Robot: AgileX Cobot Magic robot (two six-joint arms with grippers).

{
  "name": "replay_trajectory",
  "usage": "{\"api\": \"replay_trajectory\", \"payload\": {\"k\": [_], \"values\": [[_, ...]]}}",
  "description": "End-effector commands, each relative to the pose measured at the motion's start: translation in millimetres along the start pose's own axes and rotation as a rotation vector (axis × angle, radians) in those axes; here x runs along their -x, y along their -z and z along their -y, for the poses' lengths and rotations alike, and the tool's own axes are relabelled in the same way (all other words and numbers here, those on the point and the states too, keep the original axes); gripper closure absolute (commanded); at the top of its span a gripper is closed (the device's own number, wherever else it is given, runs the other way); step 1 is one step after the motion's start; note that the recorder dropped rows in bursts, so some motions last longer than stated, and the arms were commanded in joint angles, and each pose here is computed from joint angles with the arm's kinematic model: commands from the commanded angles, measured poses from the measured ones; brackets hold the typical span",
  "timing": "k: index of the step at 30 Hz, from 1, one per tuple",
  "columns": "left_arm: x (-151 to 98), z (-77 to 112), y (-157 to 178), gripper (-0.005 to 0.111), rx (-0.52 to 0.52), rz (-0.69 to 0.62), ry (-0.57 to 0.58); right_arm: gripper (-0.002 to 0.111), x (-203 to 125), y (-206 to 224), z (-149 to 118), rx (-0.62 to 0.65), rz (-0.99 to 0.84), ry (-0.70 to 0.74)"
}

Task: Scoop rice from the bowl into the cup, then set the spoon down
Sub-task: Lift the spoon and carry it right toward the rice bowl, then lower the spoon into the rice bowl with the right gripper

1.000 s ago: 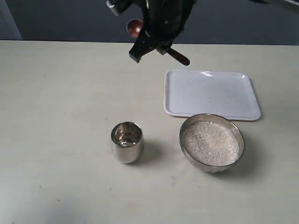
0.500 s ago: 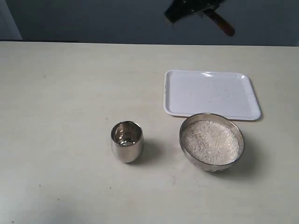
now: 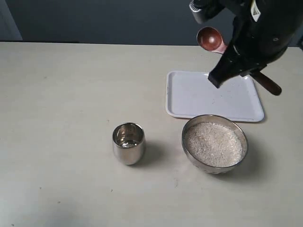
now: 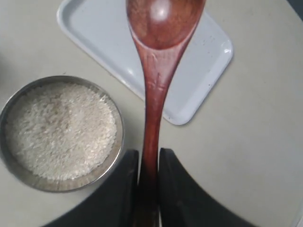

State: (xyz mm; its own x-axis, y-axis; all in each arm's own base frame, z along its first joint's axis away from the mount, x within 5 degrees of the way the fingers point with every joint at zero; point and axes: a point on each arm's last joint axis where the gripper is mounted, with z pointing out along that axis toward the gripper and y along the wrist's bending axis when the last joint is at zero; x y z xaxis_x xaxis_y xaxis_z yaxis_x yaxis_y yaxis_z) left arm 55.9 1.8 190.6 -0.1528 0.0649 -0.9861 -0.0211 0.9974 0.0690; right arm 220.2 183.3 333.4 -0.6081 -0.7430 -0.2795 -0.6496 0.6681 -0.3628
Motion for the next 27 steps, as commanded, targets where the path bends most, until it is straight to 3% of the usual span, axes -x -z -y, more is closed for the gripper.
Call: {"api": "replay_trajectory", "payload": {"k": [1, 9, 17, 24, 27], "values": [[2.8, 0.1, 0.7, 0.106, -0.004, 0.022, 0.008, 0.109, -19.3, 8.4, 2.4, 0.006, 0.010, 0.035], [2.8, 0.1, 0.7, 0.106, -0.004, 0.022, 0.008, 0.109, -43.8, -14.1, 5.6, -0.137, -0.090, 0.165], [2.8, 0.1, 0.7, 0.106, -0.004, 0.022, 0.008, 0.109, -56.1, -29.3, -11.0, -0.036, -0.158, 0.207], [2.8, 0.1, 0.7, 0.106, -0.004, 0.022, 0.008, 0.109, -58.6, -37.6, -13.2, -0.287, -0.158, 0.319], [2.8, 0.1, 0.7, 0.106, -0.004, 0.022, 0.008, 0.109, -58.3, -37.8, -14.0, -0.295, -0.152, 0.287]]}}
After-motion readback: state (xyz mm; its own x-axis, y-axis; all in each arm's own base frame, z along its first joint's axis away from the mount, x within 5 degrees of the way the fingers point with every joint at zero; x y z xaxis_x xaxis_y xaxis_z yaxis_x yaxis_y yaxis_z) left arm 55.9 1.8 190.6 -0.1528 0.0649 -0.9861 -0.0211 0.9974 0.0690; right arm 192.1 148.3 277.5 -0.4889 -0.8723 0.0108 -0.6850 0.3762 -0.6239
